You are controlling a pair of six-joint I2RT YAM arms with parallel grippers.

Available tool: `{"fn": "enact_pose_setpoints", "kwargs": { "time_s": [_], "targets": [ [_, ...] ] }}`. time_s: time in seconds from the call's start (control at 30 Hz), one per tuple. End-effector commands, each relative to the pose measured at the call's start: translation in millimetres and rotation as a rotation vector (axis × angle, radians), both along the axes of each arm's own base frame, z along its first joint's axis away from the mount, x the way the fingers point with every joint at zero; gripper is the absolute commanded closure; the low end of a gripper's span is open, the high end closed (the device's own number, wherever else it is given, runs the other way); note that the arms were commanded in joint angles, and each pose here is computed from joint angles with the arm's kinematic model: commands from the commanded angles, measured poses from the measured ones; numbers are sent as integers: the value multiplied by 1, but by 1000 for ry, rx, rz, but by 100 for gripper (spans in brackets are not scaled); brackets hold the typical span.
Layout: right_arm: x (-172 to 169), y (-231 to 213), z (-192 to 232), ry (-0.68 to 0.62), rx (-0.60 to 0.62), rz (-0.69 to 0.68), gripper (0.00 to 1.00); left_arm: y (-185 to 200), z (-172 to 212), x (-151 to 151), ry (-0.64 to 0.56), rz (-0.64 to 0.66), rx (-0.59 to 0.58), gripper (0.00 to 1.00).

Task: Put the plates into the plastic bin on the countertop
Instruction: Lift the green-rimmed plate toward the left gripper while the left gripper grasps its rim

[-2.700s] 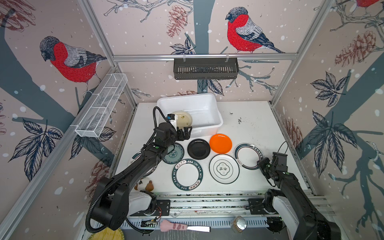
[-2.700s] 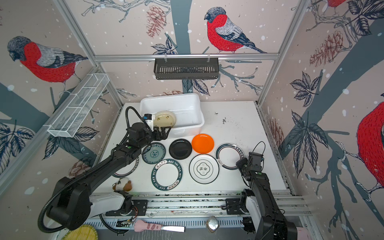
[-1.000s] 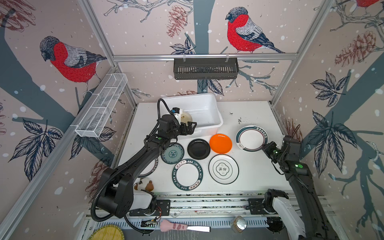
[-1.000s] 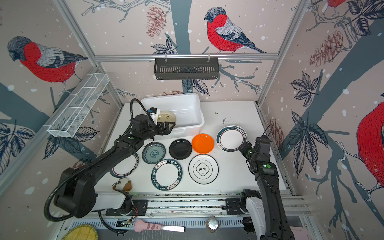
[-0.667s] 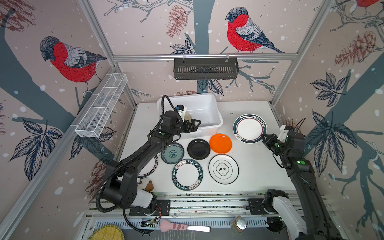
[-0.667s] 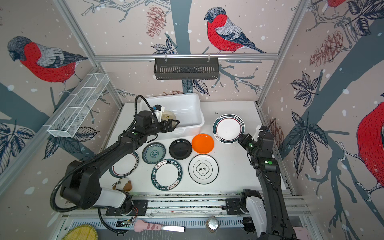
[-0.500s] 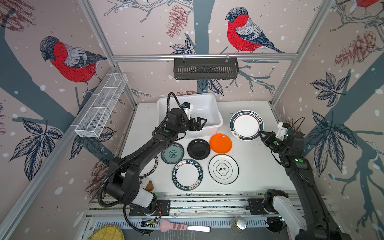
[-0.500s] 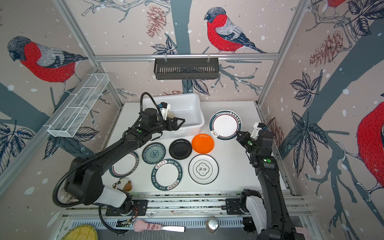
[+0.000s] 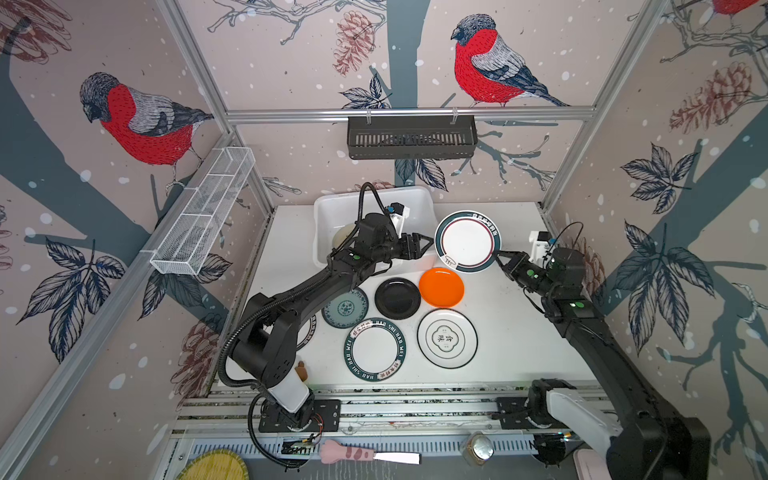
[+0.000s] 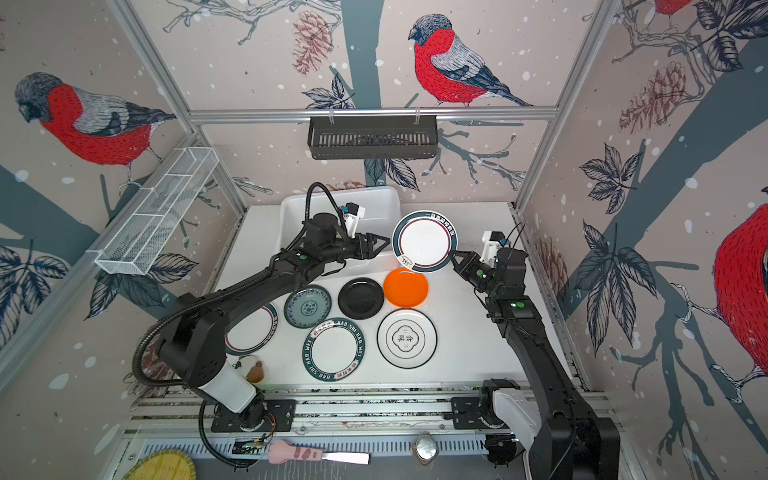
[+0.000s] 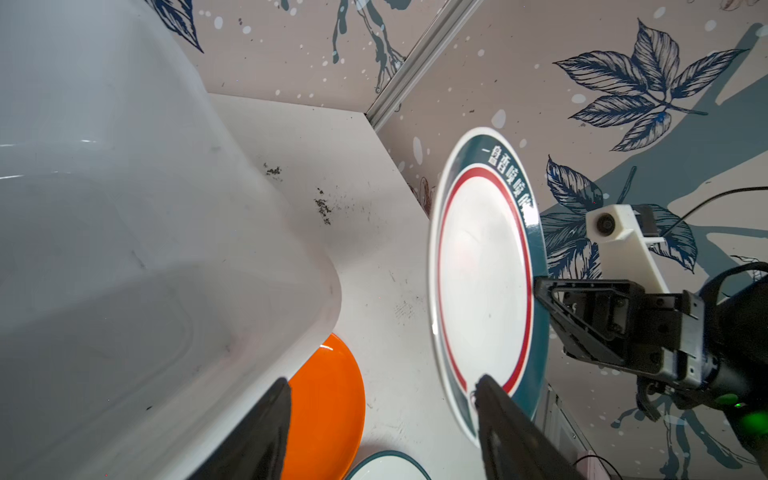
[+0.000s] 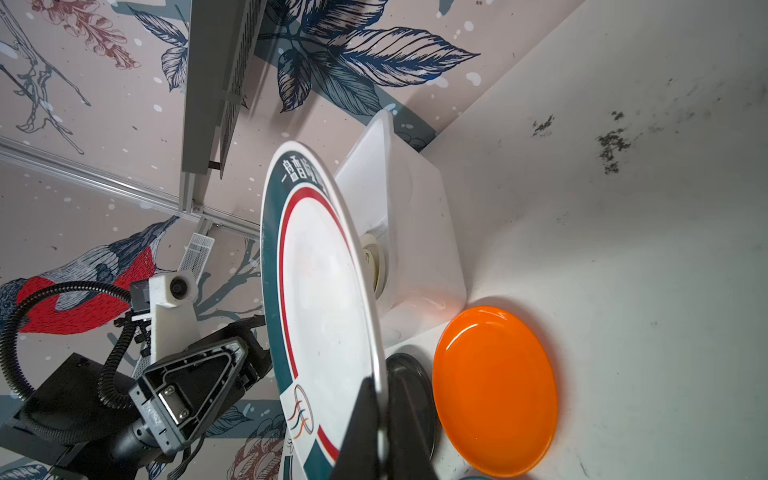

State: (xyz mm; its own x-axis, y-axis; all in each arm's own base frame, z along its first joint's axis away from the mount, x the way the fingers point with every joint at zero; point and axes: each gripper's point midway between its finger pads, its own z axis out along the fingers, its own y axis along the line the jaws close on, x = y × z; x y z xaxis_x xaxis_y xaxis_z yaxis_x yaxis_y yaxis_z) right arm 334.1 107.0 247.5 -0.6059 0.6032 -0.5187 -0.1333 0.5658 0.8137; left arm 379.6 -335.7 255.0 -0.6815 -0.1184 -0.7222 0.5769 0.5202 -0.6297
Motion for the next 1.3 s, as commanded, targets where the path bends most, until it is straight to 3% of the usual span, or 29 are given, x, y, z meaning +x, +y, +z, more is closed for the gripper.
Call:
{"fn": "enact_pose_setpoints", "kwargs": {
  "time_s": [0.0, 0.43, 0.87, 0.9, 0.97, 1.13, 1.17, 1.27],
  "targets": [
    [9, 4, 25, -115, -1, 8, 100, -9, 19, 0, -20, -33, -71, 31],
    [10, 19, 34, -174, 42, 57, 100, -21, 19, 3, 3, -84, -109, 56],
    [14, 29, 21, -153, 17, 85, 100, -25, 18, 8, 25, -85, -125, 95],
    [13, 30, 20, -155, 15, 88, 96, -25, 17, 9, 29, -80, -123, 100],
    [13, 31, 21, -158, 12, 93, 84, -24, 16, 9, 38, -69, -127, 100],
    [12, 30, 20, -166, 0, 93, 28, -21, 15, 10, 37, -47, -128, 100],
    [12, 31, 20, -167, -2, 96, 20, -20, 14, 11, 38, -43, -126, 100],
    [13, 30, 20, -170, -7, 96, 12, -20, 14, 11, 38, -41, -124, 100]
  ]
}}
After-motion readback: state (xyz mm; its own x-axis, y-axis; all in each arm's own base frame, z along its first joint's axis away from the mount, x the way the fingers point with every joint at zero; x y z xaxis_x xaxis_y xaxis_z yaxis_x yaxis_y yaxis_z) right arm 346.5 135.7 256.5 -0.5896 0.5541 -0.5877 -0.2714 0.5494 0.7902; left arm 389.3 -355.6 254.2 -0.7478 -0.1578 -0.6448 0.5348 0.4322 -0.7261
